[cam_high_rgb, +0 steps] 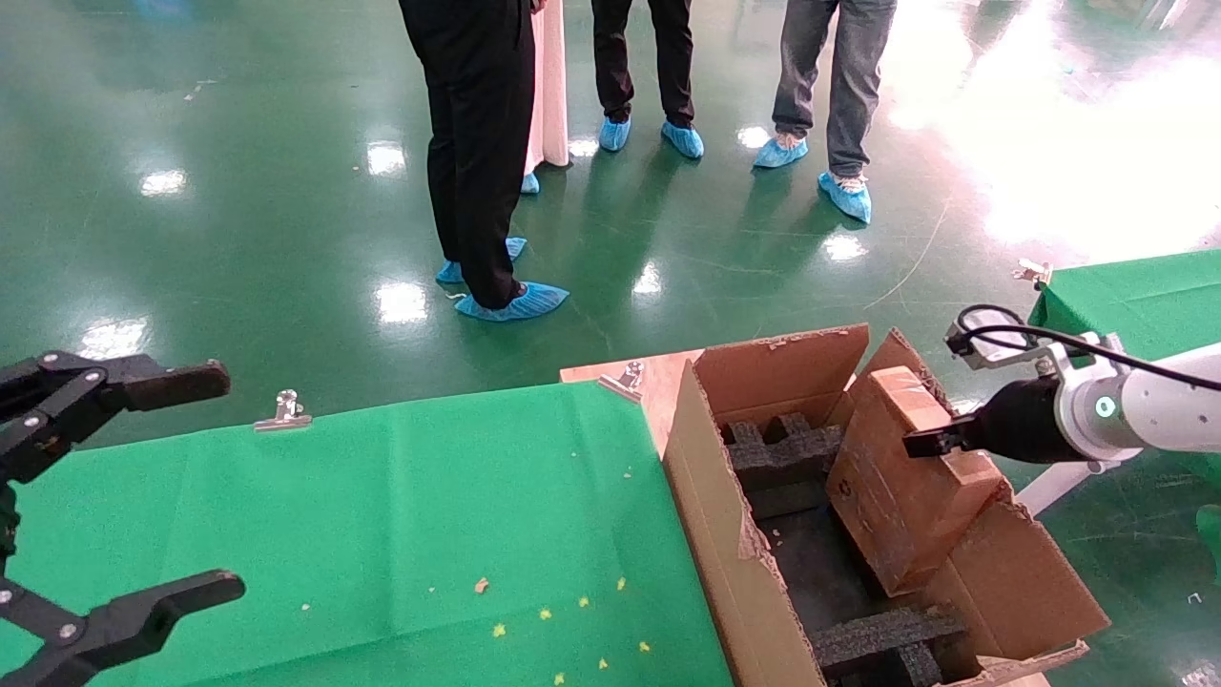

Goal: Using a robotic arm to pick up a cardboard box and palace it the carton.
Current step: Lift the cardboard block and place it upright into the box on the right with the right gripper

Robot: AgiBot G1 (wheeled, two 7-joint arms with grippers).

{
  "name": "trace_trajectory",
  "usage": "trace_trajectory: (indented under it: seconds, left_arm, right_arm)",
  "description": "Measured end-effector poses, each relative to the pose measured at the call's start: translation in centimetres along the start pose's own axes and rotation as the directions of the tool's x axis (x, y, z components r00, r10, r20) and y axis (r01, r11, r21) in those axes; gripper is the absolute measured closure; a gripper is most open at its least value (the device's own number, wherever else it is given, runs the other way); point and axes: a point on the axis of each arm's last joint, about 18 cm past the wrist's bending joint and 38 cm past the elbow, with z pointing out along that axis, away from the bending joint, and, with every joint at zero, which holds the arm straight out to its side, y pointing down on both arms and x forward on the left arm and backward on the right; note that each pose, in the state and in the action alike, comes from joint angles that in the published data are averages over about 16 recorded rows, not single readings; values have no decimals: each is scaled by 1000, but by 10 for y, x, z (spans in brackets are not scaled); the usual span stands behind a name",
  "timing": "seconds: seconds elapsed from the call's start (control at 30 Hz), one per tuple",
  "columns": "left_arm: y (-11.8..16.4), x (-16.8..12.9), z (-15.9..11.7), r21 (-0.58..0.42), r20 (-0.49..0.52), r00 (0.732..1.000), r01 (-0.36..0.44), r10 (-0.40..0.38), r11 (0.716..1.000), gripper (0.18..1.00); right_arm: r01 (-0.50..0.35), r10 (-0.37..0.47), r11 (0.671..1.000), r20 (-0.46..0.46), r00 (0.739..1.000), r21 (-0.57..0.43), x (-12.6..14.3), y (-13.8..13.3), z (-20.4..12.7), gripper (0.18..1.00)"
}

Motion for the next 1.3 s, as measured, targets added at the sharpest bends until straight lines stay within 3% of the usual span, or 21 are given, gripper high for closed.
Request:
trace_trajectory:
  seconds: [1.3]
  left_arm:
    - [0, 0, 0, 0, 0, 1000, 0, 0, 1000, 184]
  right_arm:
    - [0, 2, 997, 37, 999, -72, -16, 57, 40, 724]
